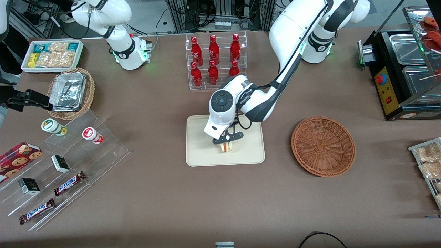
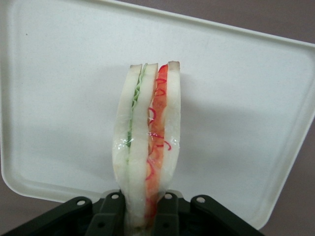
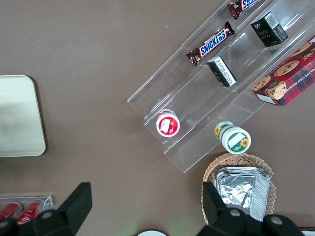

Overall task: Place sandwich from basket to tray
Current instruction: 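Lower the sandwich onto the tray with the left gripper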

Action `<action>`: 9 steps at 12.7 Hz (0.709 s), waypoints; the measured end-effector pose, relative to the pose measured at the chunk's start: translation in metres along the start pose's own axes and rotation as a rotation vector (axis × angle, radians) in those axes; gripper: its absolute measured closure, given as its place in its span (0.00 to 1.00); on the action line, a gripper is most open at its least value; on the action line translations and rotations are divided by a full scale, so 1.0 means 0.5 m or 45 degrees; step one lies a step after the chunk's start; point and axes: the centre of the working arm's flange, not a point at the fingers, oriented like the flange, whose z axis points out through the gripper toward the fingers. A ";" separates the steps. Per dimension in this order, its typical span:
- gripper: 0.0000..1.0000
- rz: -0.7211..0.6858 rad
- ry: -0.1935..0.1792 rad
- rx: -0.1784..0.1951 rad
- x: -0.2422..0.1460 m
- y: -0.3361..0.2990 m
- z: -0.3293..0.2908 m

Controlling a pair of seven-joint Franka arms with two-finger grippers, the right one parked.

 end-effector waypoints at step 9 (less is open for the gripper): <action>0.84 -0.063 -0.008 0.021 0.006 0.000 0.045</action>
